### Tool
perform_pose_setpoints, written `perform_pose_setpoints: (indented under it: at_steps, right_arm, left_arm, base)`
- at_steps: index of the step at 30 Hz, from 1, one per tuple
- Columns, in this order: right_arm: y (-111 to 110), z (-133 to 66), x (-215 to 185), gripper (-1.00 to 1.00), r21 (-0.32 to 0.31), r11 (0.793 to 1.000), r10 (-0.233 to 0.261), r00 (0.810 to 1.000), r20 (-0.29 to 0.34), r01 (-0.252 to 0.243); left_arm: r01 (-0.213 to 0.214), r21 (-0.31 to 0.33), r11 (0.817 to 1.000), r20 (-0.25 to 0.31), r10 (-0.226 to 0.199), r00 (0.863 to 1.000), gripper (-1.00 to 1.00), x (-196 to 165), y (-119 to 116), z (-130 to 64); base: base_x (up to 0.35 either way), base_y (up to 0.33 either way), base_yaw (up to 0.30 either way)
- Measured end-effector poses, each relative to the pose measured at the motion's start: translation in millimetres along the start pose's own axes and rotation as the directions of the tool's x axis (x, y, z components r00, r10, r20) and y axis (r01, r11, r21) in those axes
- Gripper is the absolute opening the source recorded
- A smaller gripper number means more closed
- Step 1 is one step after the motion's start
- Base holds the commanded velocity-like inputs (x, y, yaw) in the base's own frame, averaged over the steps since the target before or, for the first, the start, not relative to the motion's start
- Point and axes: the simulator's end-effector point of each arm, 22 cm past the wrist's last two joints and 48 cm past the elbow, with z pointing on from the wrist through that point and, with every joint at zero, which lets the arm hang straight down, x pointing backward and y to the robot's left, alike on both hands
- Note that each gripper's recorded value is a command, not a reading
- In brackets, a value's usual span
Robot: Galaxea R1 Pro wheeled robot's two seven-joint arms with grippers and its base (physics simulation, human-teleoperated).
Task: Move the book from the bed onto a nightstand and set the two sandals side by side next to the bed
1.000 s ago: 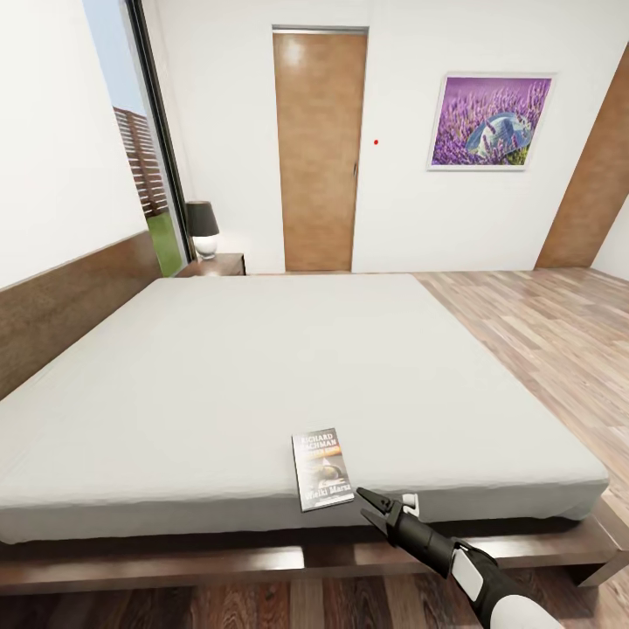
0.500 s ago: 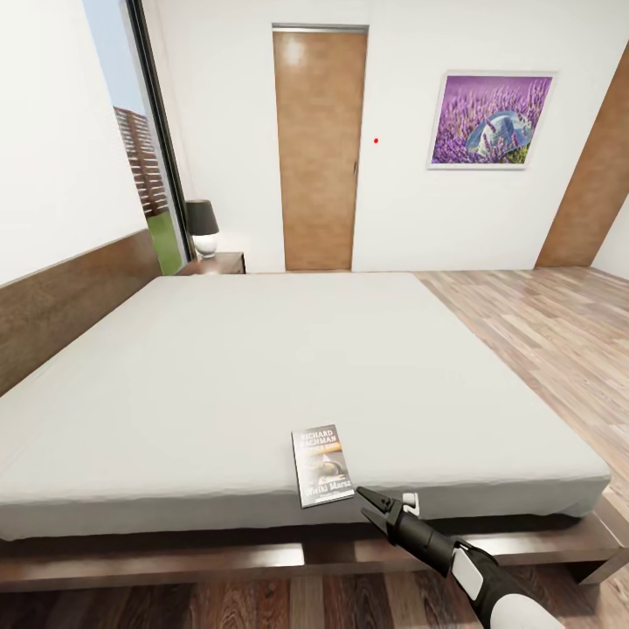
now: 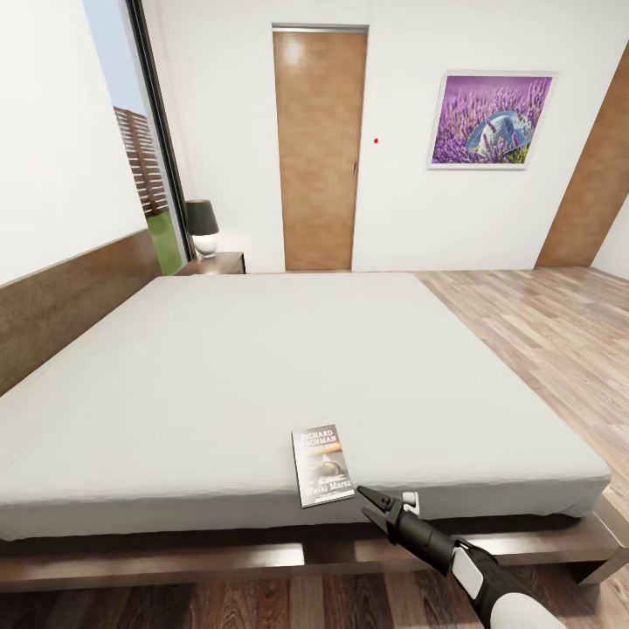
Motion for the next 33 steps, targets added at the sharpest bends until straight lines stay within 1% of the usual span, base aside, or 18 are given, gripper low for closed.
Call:
perform_pose_setpoints:
  at_steps: [29, 33]
  right_arm:
    - [5.9, 6.7, -2.9, 1.0, -0.009, 1.0, -0.005, 1.0, -0.001, 0.005]
    - [-1.8, 7.1, -0.7, 1.0, -0.01, 1.0, -0.006, 1.0, -0.001, 0.006]
  left_arm:
    - [0.0, 0.0, 1.0, 0.0, 0.0, 1.0, 1.0, -0.1, 0.0, 0.0]
    - [0.0, 0.0, 1.0, 0.001, 0.0, 1.0, 1.0, -2.3, -2.3, 8.1]
  base:
    - [0.0, 0.0, 0.0]
    - [0.0, 0.0, 0.0]
